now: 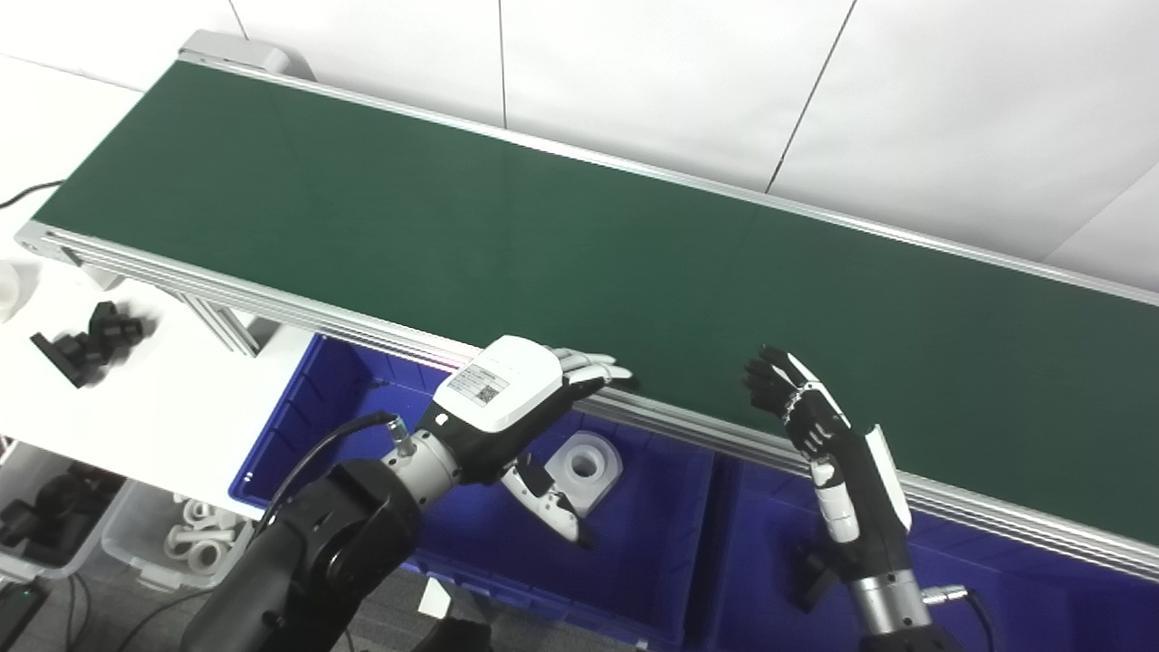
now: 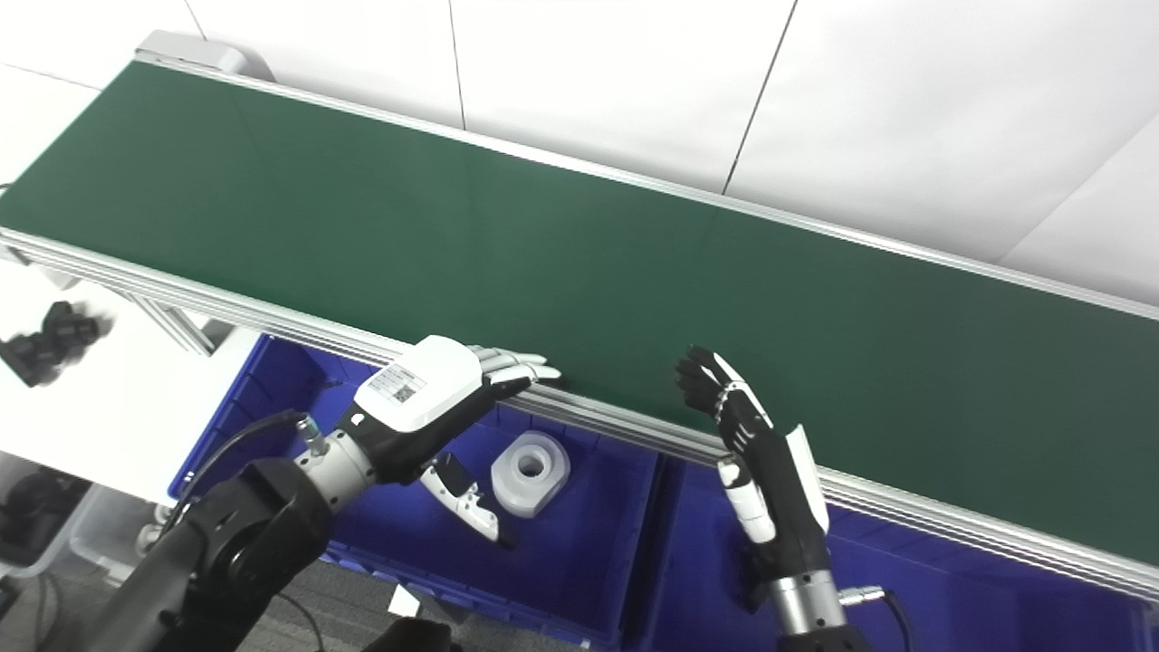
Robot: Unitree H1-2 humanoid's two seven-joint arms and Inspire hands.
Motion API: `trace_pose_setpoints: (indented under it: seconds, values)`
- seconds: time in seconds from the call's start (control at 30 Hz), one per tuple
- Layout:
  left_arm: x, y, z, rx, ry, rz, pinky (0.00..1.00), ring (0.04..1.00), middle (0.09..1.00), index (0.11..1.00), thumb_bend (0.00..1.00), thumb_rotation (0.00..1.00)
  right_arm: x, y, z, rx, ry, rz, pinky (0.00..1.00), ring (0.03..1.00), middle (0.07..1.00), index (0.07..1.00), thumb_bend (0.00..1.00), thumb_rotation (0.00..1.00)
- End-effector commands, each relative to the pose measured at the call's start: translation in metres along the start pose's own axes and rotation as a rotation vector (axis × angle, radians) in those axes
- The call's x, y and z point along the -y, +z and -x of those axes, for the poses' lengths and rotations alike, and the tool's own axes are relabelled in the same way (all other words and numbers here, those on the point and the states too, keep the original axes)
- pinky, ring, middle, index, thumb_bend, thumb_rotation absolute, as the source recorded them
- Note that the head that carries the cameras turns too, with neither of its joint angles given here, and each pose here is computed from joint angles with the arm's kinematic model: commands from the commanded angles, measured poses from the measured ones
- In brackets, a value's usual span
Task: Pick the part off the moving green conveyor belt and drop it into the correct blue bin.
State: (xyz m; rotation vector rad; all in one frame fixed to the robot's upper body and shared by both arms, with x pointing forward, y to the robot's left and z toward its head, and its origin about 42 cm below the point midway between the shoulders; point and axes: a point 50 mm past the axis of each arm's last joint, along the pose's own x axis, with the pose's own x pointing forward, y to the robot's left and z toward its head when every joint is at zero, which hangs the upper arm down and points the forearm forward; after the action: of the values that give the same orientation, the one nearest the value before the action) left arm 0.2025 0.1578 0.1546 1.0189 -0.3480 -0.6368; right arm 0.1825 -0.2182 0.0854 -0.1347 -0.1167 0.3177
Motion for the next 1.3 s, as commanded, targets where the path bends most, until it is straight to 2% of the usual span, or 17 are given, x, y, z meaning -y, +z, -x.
trace_pose_setpoints:
  seconds: [0.0,0.07,0.13,0.17,0.3,0.4,0.5,0.67,0.9,1.27]
  values:
    - [-0.016,0.020,-0.002,0.050,0.114,0.103,0.72,0.813,0.856,0.814,0.90,0.48,-0.005,0.008,-0.002,0.052,-0.005,0.007,0.82,0.846,0.859,0.896,0.82,1.00]
    - [-0.015,0.031,-0.011,0.053,0.173,0.272,0.70,0.818,0.858,0.804,0.87,0.47,-0.010,0.007,-0.002,0.053,0.002,-0.004,0.83,0.853,0.868,0.902,0.78,1.00]
    - [-0.011,0.034,-0.019,0.046,0.208,0.396,0.70,0.819,0.860,0.802,0.85,0.47,-0.014,0.004,-0.003,0.052,0.008,-0.010,0.83,0.858,0.874,0.905,0.77,1.00]
    - [-0.007,0.033,-0.025,0.044,0.231,0.473,0.71,0.831,0.867,0.813,0.83,0.50,-0.016,0.003,-0.004,0.051,0.008,-0.008,0.83,0.860,0.878,0.906,0.77,1.00]
    - [0.011,0.018,-0.042,0.071,0.334,0.780,0.79,0.880,0.902,0.847,0.76,0.58,-0.027,-0.001,-0.005,0.038,-0.009,-0.006,0.83,0.866,0.888,0.902,0.81,1.00]
    - [0.026,-0.004,-0.039,0.099,0.322,0.890,0.83,0.922,0.939,0.876,0.77,0.62,-0.036,-0.002,-0.005,0.032,-0.021,-0.012,0.83,0.864,0.893,0.904,0.79,1.00]
    - [0.036,-0.018,-0.030,0.128,0.261,0.910,0.88,0.960,0.964,0.901,0.82,0.67,-0.044,-0.002,-0.007,0.035,-0.031,-0.031,0.84,0.860,0.889,0.896,0.76,0.99]
    - [0.043,-0.024,-0.024,0.152,0.180,0.913,0.95,0.998,0.983,0.916,0.84,0.70,-0.052,-0.001,-0.012,0.023,-0.032,-0.020,0.87,0.866,0.892,0.897,0.79,0.99]
    - [0.047,-0.028,-0.022,0.143,0.153,0.916,0.94,0.997,0.991,0.930,0.85,0.71,-0.054,-0.002,-0.013,0.027,-0.032,-0.021,0.85,0.873,0.898,0.901,0.77,0.98]
    - [0.053,-0.019,-0.022,0.150,0.098,0.883,0.93,0.982,0.982,0.922,0.84,0.68,-0.047,-0.005,-0.007,0.020,-0.039,-0.025,0.86,0.876,0.895,0.898,0.79,0.99]
